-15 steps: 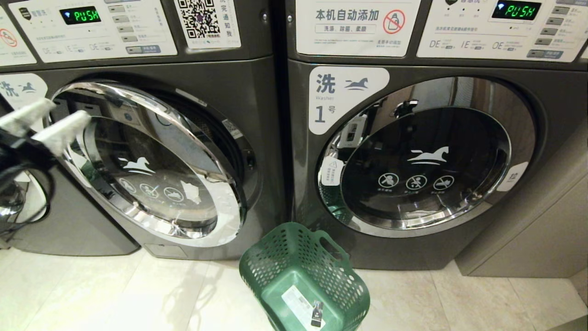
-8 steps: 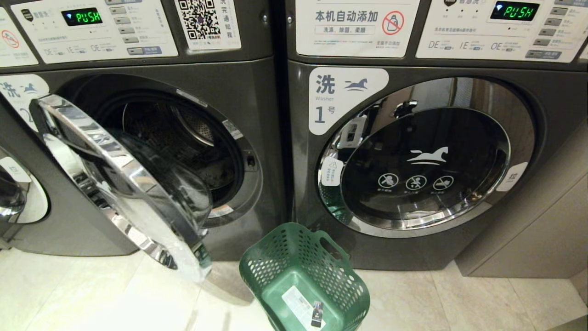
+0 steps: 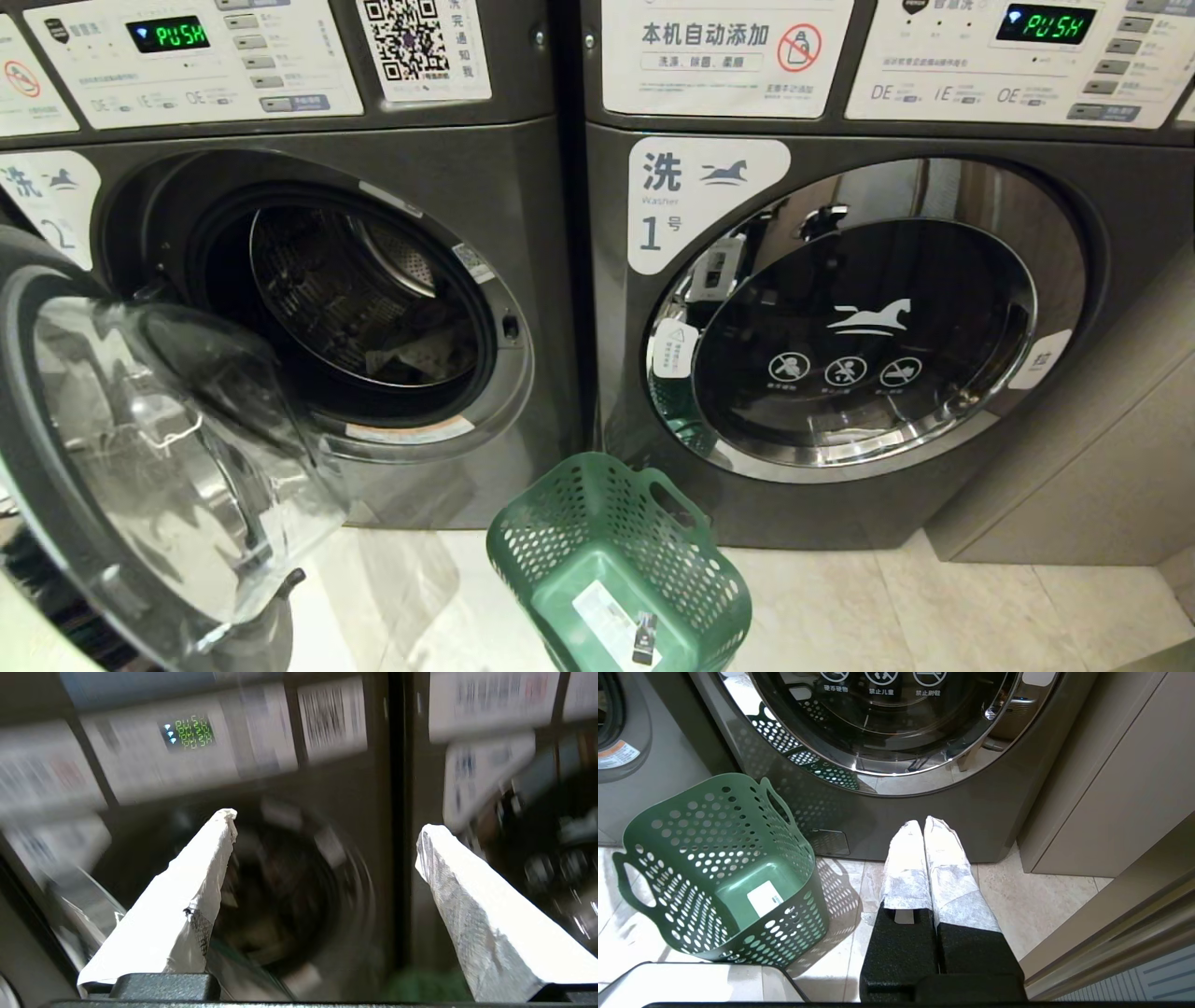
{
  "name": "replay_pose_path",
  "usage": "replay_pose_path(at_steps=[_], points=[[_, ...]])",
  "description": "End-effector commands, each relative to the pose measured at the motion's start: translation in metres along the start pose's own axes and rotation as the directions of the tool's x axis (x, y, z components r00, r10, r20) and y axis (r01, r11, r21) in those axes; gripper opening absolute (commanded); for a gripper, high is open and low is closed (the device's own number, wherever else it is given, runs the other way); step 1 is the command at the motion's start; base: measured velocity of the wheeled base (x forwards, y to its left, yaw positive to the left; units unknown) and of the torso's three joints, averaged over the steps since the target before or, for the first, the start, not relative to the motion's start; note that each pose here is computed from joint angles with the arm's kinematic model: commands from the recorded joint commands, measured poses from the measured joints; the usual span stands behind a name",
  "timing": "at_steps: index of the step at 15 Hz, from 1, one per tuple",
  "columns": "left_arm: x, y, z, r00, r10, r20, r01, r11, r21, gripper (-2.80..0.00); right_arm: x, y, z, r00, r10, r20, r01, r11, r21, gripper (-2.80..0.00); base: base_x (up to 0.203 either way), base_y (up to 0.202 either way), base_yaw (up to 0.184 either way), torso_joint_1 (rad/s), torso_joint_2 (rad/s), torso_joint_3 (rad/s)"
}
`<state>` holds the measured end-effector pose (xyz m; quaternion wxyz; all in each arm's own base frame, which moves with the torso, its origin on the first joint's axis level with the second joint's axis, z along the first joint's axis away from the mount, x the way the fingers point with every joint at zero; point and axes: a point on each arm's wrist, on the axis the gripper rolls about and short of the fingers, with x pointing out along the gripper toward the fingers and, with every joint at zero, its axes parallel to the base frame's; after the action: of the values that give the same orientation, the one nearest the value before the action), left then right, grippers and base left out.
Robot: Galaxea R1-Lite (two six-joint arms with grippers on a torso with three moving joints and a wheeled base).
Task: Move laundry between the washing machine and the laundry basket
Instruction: Open the lid of the washing machine
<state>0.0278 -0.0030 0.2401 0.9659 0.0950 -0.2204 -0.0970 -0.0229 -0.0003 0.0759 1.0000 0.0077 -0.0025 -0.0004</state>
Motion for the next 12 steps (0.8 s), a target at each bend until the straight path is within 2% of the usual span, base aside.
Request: replay_pose_path(at_steps=[1, 2, 4, 7, 8, 10, 11, 12], points=[[-0.028, -0.017, -0.058, 0.988, -0.055, -0.146, 0.044, 0.996, -0.076, 0.00, 0.000, 0.000, 0.000, 1.000, 0.001, 0.000, -0.001, 1.000, 0.000, -2.80, 0.000, 0.000, 0.000, 0.000, 0.00, 0.000], [-0.043, -0.025, -0.078, 0.973, -0.075, -0.219, 0.053, 0.993, -0.102, 0.00, 0.000, 0.000, 0.000, 1.000, 0.001, 0.000, -0.001, 1.000, 0.000, -2.80, 0.000, 0.000, 0.000, 0.000, 0.00, 0.000], [-0.072, -0.037, -0.101, 0.935, -0.120, -0.333, 0.075, 0.987, -0.145, 0.00, 0.000, 0.000, 0.000, 1.000, 0.001, 0.000, -0.001, 1.000, 0.000, -2.80, 0.000, 0.000, 0.000, 0.000, 0.00, 0.000], [-0.102, -0.045, -0.111, 0.893, -0.170, -0.417, 0.091, 0.975, -0.204, 0.00, 0.000, 0.000, 0.000, 1.000, 0.001, 0.000, -0.001, 1.000, 0.000, -2.80, 0.000, 0.000, 0.000, 0.000, 0.00, 0.000], [-0.107, -0.046, -0.110, 0.905, -0.156, -0.396, 0.079, 0.976, -0.204, 0.00, 0.000, 0.000, 0.000, 1.000, 0.001, 0.000, -0.001, 1.000, 0.000, -2.80, 0.000, 0.000, 0.000, 0.000, 0.00, 0.000], [-0.108, -0.044, -0.106, 0.956, -0.068, -0.285, 0.025, 0.988, -0.151, 0.00, 0.000, 0.000, 0.000, 1.000, 0.001, 0.000, -0.001, 1.000, 0.000, -2.80, 0.000, 0.000, 0.000, 0.000, 0.00, 0.000], [-0.105, -0.043, -0.105, 0.969, -0.048, -0.244, 0.014, 0.990, -0.138, 0.00, 0.000, 0.000, 0.000, 1.000, 0.001, 0.000, -0.001, 1.000, 0.000, -2.80, 0.000, 0.000, 0.000, 0.000, 0.00, 0.000], [-0.104, -0.043, -0.106, 0.966, -0.064, -0.252, 0.028, 0.989, -0.143, 0.00, 0.000, 0.000, 0.000, 1.000, 0.001, 0.000, -0.001, 1.000, 0.000, -2.80, 0.000, 0.000, 0.000, 0.000, 0.00, 0.000]])
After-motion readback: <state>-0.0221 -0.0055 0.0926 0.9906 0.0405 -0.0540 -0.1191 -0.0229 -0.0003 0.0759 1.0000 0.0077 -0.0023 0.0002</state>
